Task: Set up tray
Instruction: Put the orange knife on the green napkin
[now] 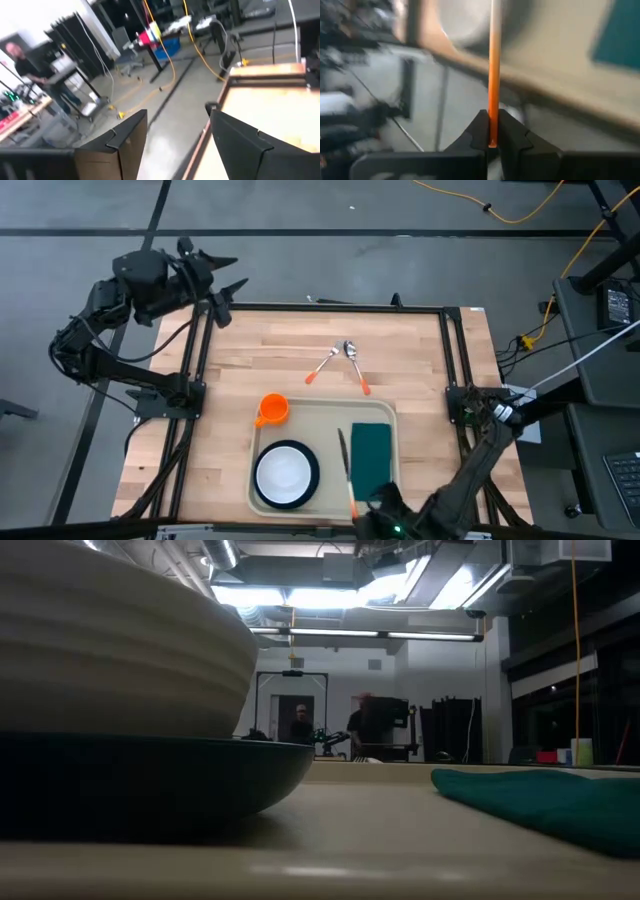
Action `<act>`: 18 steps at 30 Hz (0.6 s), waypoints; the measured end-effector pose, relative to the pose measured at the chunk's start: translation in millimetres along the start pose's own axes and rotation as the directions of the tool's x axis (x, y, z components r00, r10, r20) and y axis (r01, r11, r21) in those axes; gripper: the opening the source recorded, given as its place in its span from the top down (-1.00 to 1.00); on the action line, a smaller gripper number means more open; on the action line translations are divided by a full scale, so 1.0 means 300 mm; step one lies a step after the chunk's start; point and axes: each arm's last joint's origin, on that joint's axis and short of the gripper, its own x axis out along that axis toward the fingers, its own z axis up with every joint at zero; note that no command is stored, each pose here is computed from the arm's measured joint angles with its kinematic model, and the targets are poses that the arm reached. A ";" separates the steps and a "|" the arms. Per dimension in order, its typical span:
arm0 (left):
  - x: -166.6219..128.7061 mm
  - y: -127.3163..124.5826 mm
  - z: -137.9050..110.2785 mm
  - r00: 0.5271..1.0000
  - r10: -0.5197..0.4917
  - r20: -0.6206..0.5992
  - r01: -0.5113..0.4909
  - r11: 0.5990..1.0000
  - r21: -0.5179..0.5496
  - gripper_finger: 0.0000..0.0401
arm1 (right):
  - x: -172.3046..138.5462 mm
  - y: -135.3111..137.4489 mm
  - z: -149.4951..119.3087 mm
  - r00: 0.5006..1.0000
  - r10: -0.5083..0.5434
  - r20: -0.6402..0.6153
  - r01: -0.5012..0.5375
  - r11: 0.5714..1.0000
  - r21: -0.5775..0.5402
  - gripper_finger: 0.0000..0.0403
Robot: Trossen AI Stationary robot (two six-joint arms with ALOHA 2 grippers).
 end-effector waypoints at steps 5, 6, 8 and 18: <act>-0.001 -0.005 -0.016 0.999 -0.014 -0.045 0.014 1.000 -0.019 0.00 | 0.050 -0.068 0.002 0.984 -0.161 -0.077 0.160 0.987 -0.019 0.89; -0.001 -0.005 -0.016 0.999 -0.017 -0.046 0.016 1.000 -0.021 0.02 | 0.067 -0.084 0.009 0.978 -0.194 -0.082 0.193 0.981 -0.018 0.89; -0.001 -0.006 -0.015 0.999 -0.032 -0.040 0.031 0.999 -0.023 0.04 | 0.102 -0.116 0.030 0.963 -0.260 -0.072 0.260 0.966 -0.021 0.89; -0.002 -0.011 -0.023 0.997 -0.057 -0.060 0.056 0.998 -0.023 0.09 | 0.179 -0.242 0.082 0.931 -0.366 -0.006 0.365 0.930 -0.048 0.89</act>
